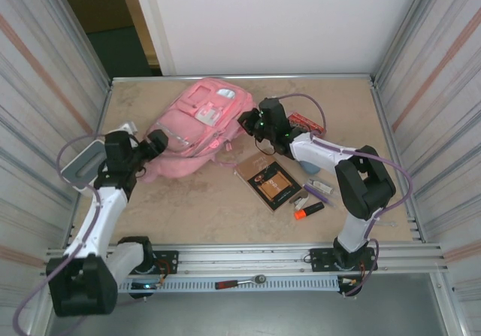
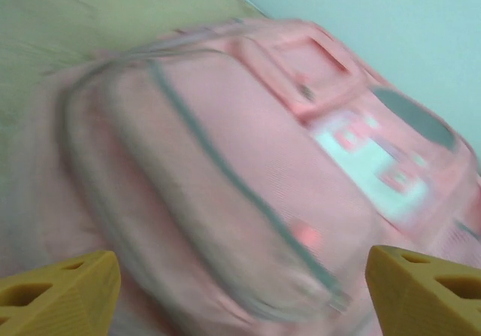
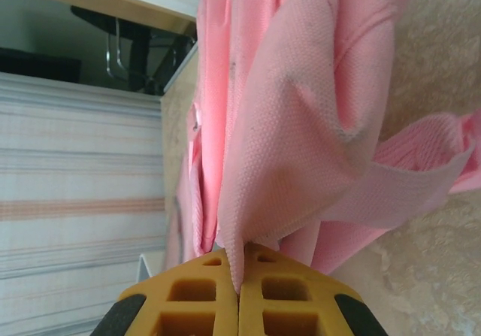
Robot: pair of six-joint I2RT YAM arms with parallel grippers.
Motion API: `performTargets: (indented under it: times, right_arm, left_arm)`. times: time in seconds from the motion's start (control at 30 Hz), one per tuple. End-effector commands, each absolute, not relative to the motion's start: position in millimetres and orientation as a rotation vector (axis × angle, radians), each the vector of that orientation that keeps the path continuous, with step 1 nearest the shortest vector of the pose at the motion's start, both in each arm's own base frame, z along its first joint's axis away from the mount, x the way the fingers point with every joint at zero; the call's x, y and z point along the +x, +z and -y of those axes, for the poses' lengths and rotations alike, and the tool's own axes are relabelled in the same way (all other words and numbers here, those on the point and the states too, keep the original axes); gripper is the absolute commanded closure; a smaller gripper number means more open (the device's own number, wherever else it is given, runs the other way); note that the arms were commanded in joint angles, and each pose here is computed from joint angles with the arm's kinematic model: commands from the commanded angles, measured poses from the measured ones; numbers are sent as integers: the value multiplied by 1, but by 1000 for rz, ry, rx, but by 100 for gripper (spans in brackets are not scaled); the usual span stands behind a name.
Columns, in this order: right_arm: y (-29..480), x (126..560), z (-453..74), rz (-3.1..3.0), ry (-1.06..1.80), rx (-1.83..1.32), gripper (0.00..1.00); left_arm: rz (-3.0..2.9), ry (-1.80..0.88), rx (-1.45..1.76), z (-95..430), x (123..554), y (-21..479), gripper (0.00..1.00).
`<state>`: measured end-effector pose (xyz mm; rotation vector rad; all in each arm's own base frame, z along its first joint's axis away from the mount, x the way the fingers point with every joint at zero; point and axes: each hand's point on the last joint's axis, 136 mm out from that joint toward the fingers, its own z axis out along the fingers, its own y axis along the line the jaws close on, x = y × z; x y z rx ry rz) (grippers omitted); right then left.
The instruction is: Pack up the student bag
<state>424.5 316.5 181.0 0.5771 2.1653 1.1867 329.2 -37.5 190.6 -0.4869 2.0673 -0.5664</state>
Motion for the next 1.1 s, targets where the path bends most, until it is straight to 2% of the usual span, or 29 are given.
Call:
performTargets:
  times: [0.0, 0.17, 0.33, 0.57, 0.83, 1.07]
  right_arm:
    - [243, 433, -312, -1961, 1268, 560, 100]
    - [231, 440, -294, -2021, 1174, 538, 100]
    - [228, 445, -271, -2017, 1133, 570, 100]
    - [222, 459, -246, -2065, 1091, 579, 100]
    - [233, 452, -254, -2109, 1193, 518, 100]
    - [224, 424, -261, -2174, 1236, 495, 100]
  left_arm:
    - [-2178, -530, -439, 53, 303, 166, 11]
    - [-2257, -496, -478, 52, 289, 143, 9]
    - [-2328, -655, -336, 109, 267, 127, 11]
    - [-2363, -768, -218, 157, 241, 110, 11]
    - [-2403, -796, -81, 192, 285, 96, 14]
    - [-2376, -796, -157, 171, 339, 88, 17]
